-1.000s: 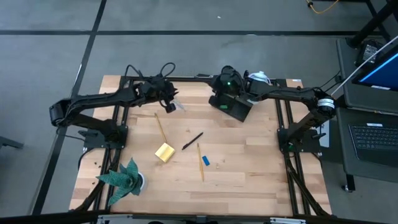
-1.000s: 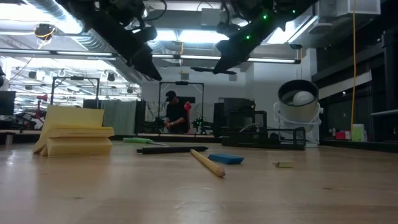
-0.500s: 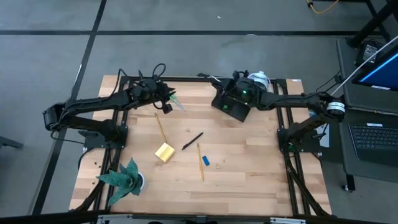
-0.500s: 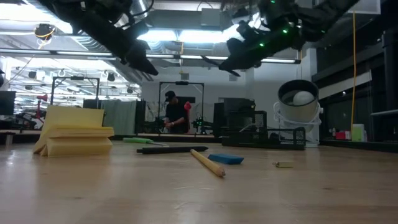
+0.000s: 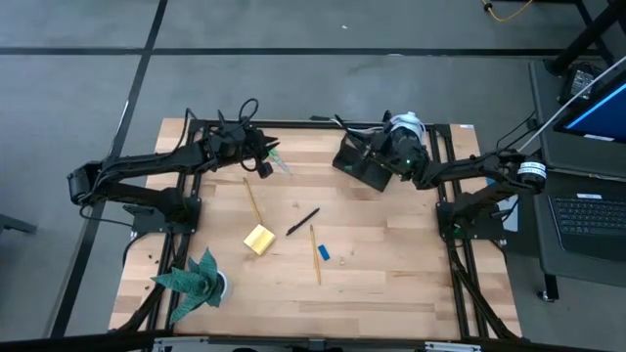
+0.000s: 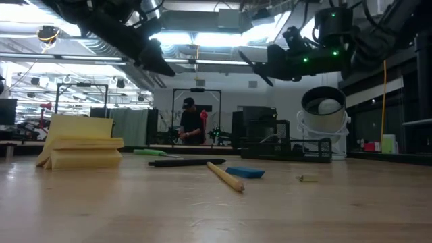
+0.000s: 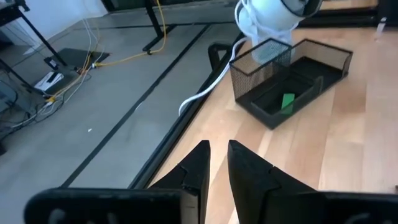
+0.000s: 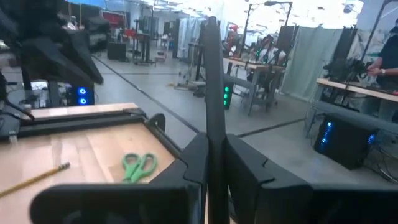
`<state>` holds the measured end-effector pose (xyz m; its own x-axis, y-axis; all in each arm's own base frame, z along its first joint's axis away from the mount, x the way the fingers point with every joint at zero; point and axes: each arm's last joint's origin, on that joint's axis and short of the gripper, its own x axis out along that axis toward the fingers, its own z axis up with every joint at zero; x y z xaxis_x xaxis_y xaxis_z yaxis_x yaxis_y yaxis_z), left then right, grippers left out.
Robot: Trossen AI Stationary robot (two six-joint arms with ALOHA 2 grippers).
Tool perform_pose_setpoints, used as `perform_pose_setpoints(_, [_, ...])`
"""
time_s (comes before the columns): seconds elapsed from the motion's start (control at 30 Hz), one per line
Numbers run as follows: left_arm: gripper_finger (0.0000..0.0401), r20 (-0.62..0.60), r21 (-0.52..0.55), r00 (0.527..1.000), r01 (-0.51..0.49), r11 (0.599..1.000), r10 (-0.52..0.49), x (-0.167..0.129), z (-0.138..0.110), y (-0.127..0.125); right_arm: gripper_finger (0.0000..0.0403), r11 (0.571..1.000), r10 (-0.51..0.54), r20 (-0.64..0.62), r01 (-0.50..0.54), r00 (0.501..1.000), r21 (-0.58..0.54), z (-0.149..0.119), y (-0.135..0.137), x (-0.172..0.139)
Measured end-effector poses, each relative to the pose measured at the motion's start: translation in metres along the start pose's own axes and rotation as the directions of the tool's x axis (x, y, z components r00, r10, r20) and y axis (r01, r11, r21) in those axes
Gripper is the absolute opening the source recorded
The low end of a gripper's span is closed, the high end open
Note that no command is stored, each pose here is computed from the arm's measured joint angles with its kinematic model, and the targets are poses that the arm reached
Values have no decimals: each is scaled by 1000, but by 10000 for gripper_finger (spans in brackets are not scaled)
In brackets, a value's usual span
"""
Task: Pick and place office supplies into organizer
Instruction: Put the top black pen into the metal mesh desk organizer
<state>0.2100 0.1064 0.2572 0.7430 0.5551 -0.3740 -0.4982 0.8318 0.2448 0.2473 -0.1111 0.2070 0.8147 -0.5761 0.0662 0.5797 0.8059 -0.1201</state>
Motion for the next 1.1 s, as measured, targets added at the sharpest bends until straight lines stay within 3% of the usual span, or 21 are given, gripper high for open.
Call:
perform_pose_setpoints(0.47, [47, 54, 7, 998, 22, 1000, -23, -1, 6, -7, 44, 997, -74, -8, 74, 997, 24, -34, -13, 16])
perform_pose_setpoints(0.7, [47, 54, 7, 998, 22, 1000, -22, -1, 6, -7, 45, 990, -137, -71, 138, 988, 1, -53, -15, 20])
perform_pose_setpoints(1.1, [45, 60, 6, 998, 21, 1000, -21, -1, 7, -7, 45, 990, -136, -112, 133, 984, -39, -67, -14, 22])
